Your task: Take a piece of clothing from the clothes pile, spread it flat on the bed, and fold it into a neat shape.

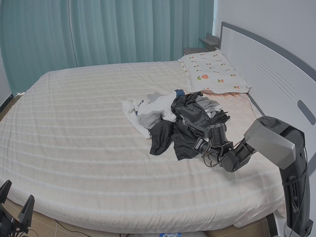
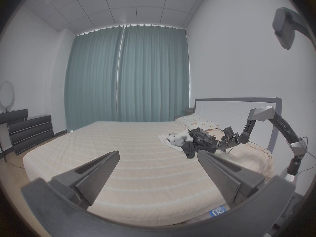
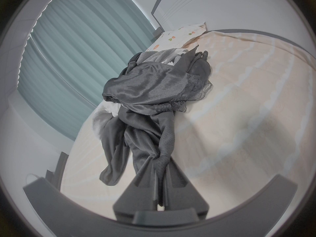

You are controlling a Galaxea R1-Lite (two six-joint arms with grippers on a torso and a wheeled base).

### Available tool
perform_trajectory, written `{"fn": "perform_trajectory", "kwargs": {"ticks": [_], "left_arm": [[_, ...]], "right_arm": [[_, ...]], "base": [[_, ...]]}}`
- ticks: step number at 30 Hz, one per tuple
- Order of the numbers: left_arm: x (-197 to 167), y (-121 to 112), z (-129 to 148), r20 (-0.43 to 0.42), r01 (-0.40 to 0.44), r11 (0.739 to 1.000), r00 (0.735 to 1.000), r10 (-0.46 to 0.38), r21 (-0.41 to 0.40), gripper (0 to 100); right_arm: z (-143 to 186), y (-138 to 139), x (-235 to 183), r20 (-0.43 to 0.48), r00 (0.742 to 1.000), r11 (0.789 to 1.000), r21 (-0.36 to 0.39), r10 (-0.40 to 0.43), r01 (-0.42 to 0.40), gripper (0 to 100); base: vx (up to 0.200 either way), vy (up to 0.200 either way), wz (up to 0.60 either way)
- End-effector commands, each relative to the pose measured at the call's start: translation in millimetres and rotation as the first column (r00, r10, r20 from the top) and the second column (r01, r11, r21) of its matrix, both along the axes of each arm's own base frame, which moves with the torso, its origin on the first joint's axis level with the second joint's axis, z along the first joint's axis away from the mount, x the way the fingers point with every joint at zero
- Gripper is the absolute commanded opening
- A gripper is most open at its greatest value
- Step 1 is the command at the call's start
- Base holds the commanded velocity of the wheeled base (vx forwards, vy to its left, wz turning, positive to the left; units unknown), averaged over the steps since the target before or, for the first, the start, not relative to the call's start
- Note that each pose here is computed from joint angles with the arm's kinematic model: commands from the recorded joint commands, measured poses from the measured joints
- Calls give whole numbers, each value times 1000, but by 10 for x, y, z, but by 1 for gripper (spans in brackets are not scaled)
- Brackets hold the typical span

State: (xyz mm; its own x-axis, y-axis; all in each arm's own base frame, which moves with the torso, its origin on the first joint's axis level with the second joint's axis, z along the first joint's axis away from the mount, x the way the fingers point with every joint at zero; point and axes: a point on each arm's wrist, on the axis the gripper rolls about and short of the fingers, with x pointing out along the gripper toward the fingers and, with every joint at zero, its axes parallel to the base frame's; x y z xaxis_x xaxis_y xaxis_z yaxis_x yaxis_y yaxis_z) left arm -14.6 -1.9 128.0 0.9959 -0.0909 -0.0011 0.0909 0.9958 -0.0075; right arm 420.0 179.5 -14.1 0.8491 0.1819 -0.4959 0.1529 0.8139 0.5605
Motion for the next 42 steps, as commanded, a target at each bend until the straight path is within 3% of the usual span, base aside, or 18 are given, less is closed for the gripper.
{"fn": "perform_trajectory", "kwargs": {"ticks": [1,4,6,10,13,20,26,31,37,42], "left_arm": [[1189,-121,50,-499,159,986,852,-160,-45,100],[1645,-353,-158,-576,201,970,781,-241,-134,100],[1915,-564,-322,-611,174,961,744,-271,-213,100],[2473,-1008,-693,-657,-22,943,723,-214,-332,100],[2725,-1244,-899,-676,-33,934,699,-234,-357,100],[3290,-1623,-1188,-657,-50,910,708,-259,-412,100],[3507,-1769,-1299,-655,-81,892,709,-262,-445,100],[3621,-1953,-1298,-628,-103,852,722,-291,-513,100],[3764,-2028,-1270,-594,-101,843,754,-281,-528,100],[3890,-2090,-1333,-590,-104,843,759,-276,-528,100]], "right_arm": [[230,32,-386,8,999,985,169,33,-34,0],[146,34,-382,10,1000,983,182,27,-29,0],[60,49,-409,-2,999,983,179,32,-31,0],[-121,44,-421,1,1000,982,186,29,-29,0],[-256,8,-464,4,1000,983,183,28,-28,0],[-242,63,-442,33,999,980,195,41,-47,0],[-200,132,-442,47,996,976,203,74,-82,0],[-93,125,-417,72,995,973,215,74,-88,0],[-77,117,-418,74,995,972,216,72,-87,0],[-78,109,-431,78,995,973,215,66,-81,0]], "base": [[0,0,0],[0,0,0],[0,0,0],[0,0,0],[0,0,0],[0,0,0],[0,0,0],[0,0,0],[0,0,0],[0,0,0]]}}
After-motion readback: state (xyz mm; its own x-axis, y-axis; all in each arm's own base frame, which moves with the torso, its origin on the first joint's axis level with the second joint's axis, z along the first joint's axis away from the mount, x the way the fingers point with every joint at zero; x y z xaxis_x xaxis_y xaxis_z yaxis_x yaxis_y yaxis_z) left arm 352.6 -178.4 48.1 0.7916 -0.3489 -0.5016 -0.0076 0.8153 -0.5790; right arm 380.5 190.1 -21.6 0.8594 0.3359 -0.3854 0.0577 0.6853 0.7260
